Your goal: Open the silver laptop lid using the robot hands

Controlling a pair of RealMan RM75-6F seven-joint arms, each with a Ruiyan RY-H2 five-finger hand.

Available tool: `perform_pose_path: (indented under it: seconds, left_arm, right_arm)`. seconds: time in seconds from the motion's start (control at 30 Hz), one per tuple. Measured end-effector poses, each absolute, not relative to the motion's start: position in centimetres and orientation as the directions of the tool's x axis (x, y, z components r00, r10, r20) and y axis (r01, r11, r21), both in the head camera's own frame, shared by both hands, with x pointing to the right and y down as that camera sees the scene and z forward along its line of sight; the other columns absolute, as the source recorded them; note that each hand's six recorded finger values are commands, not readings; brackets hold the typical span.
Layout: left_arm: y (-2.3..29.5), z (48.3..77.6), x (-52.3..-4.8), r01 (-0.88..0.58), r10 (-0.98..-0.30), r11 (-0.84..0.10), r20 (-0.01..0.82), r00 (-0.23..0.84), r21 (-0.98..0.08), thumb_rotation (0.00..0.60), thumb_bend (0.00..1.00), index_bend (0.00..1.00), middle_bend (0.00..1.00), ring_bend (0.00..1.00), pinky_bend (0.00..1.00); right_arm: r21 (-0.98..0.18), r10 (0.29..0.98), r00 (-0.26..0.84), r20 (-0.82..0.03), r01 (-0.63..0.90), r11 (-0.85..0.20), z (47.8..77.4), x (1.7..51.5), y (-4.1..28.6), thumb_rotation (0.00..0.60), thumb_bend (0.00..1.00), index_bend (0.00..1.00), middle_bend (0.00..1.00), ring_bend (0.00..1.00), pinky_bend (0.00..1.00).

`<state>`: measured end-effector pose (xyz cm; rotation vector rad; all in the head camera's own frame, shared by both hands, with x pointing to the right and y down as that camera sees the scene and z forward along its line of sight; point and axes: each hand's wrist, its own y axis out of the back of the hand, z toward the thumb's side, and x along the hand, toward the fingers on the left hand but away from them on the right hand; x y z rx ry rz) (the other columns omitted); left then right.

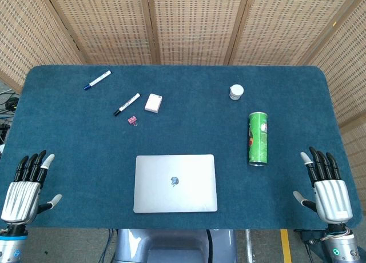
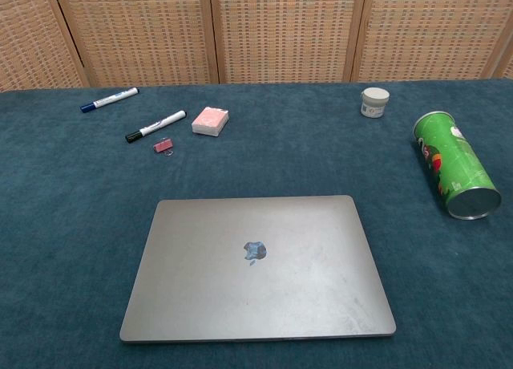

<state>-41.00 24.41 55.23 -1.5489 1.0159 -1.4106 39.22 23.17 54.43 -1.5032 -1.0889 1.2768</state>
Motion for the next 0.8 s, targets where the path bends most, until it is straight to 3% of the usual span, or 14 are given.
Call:
perform_pose_path:
  seconds: [0.4, 0.57, 0.8]
  left_arm:
    - [24.3, 55.3, -40.9, -0.054, -0.929, -0.367, 0.363, 0.069, -0.929, 0.6, 0.1, 0.0, 0.0, 0.0, 0.0]
    - [24.1, 55.2, -39.0, -0.115, -0.925, -0.351, 0.324, 0.199, -0.929, 0.6, 0.09, 0.0, 0.0, 0.0, 0.0]
    - [24.1, 56.8, -34.0, -0.089, -0.827, -0.416, 0.336, 0.45, -0.905, 0.6, 0.1, 0.0, 0.0, 0.0, 0.0]
  right_arm:
    - [-0.963, 0.965, 0.091, -0.244, 0.094, -0.253, 54.4, 39.3, 23.1, 0.6, 0.0, 0.01, 0.0, 0.0, 0.0]
    - [-0.962, 0.966, 0.081, -0.244, 0.103, -0.251, 54.3, 39.5, 23.0, 0.6, 0.0, 0.01, 0.0, 0.0, 0.0]
    - [-0.961, 0.965, 0.088, -0.246, 0.108, -0.254, 54.3, 39.4, 22.9, 0.6, 0.0, 0.01, 0.0, 0.0, 0.0]
